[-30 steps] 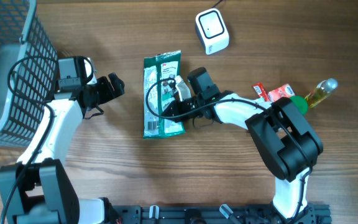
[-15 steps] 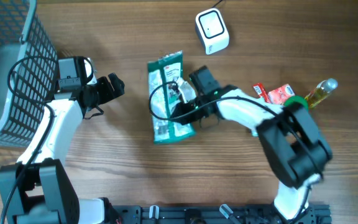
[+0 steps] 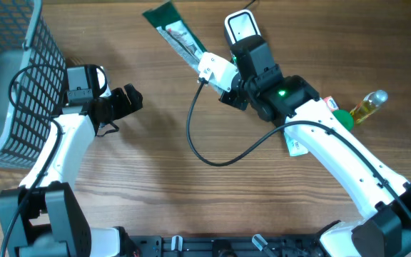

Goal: Scan the item barcode
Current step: 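Lift the gloves pack with the right gripper up toward the scanner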

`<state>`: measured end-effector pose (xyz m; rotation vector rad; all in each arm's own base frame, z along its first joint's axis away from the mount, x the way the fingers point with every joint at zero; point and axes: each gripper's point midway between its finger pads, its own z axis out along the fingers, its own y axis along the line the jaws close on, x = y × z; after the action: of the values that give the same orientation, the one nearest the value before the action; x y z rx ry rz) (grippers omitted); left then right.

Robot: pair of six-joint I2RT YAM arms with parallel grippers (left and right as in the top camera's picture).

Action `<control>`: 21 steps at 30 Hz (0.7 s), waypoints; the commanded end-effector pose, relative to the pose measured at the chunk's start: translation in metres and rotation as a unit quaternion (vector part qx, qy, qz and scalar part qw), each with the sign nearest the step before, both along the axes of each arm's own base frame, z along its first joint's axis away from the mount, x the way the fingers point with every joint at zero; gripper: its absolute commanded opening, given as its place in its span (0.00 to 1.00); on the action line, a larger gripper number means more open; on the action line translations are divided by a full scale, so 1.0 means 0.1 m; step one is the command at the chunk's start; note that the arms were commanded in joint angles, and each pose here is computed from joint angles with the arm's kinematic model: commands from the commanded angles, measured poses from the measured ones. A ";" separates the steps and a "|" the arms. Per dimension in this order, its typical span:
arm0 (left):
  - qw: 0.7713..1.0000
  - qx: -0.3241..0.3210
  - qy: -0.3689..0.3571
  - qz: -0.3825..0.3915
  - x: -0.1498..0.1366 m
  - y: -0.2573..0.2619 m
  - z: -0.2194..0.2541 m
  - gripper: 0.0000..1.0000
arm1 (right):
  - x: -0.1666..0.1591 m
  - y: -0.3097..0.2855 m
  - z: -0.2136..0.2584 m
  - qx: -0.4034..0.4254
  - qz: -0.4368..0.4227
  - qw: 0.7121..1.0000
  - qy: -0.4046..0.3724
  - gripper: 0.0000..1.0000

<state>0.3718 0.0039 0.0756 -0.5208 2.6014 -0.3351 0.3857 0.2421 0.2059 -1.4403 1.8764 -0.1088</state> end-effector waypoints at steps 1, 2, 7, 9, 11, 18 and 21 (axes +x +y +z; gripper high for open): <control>1.000 0.003 -0.002 -0.001 -0.01 0.02 0.01 1.00 | 0.24 -0.12 0.30 -0.082 0.017 0.991 -0.105 0.04; 1.000 0.003 -0.002 -0.001 -0.01 0.02 0.01 1.00 | 0.30 -0.12 0.38 -0.092 0.020 0.988 -0.122 0.04; 1.000 0.003 -0.002 -0.001 -0.01 0.02 0.01 1.00 | 0.58 -0.18 0.50 -0.141 0.000 0.977 -0.162 0.04; 1.000 0.003 -0.002 -0.001 -0.01 0.02 0.01 1.00 | 0.76 -0.23 0.42 -0.158 -0.019 0.972 -0.174 0.04; 1.000 0.003 -0.002 -0.001 -0.01 0.02 0.01 1.00 | 0.88 -0.26 0.32 -0.168 -0.029 0.969 -0.178 0.04; 1.000 0.003 -0.002 -0.001 -0.01 0.02 0.01 1.00 | 1.39 -0.47 0.09 -0.167 -0.091 0.959 -0.209 0.04; 1.000 0.003 -0.002 -0.001 -0.01 0.02 0.01 1.00 | 1.52 -0.46 0.06 -0.156 -0.098 0.956 -0.227 0.04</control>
<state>0.3716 0.0038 0.0754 -0.5205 2.6022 -0.3349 0.5287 0.1962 0.2146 -1.3072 1.6606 -0.7700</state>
